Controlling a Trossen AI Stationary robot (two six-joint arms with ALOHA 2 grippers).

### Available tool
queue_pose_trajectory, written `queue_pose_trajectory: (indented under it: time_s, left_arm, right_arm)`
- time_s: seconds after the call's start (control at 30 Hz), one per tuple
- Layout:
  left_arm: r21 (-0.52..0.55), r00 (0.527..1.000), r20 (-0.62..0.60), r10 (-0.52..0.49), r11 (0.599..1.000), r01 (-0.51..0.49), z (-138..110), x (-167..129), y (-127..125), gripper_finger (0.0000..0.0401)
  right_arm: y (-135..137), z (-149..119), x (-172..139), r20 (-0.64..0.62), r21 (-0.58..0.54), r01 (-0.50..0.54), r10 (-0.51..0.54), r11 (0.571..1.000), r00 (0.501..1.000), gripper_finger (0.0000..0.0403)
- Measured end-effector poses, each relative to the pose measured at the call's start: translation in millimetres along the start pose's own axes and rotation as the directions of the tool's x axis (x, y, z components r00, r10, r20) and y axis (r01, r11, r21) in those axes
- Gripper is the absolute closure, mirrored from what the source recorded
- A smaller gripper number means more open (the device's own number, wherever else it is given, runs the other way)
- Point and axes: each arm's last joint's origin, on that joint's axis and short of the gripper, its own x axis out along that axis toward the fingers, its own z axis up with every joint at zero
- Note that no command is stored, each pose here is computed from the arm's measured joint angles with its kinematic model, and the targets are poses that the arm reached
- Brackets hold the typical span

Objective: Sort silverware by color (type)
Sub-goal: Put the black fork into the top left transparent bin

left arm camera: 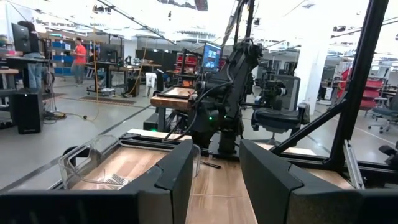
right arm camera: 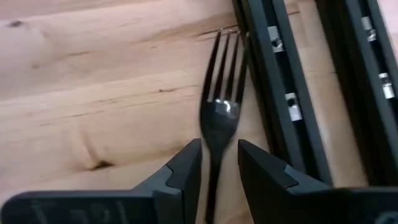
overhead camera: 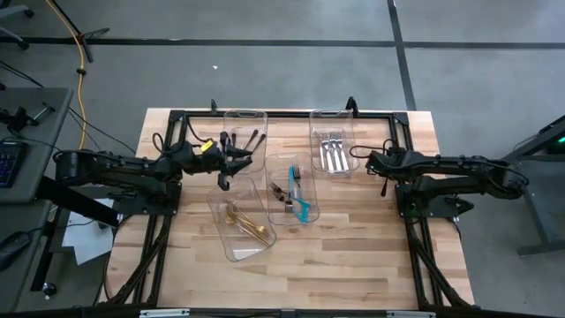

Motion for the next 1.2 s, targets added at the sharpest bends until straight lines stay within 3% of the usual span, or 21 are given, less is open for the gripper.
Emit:
queue_pose_trajectory:
  time_s: [0.5, 0.8, 0.97, 1.2]
  left_arm:
    - [-0.033, 1.0, -0.001, 0.0, 0.999, 0.0, -0.1, 0.0, 0.0, 0.0275]
    - [-0.079, 1.0, -0.002, -0.001, 0.997, 0.001, -0.1, 0.0, 0.0, 0.0275]
    - [-0.088, 1.0, -0.002, -0.001, 0.996, 0.001, -0.1, 0.0, 0.0, 0.0275]
    - [-0.088, 1.0, -0.002, -0.001, 0.996, 0.001, -0.1, 0.0, 0.0, 0.0275]
  right_arm:
    - [0.6, -3.5, 5.0, -0.016, 0.015, -0.041, 0.041, 0.999, 0.999, 0.0301]
    - [1.6, -3.8, 5.1, -0.027, -0.016, -0.054, 0.053, 0.998, 0.998, 0.0391]
    - [1.4, -3.9, 5.2, -0.027, -0.02, -0.053, 0.052, 0.998, 0.998, 0.038]
    - [1.3, -3.9, 5.2, -0.026, -0.055, -0.052, 0.051, 0.997, 0.998, 0.0395]
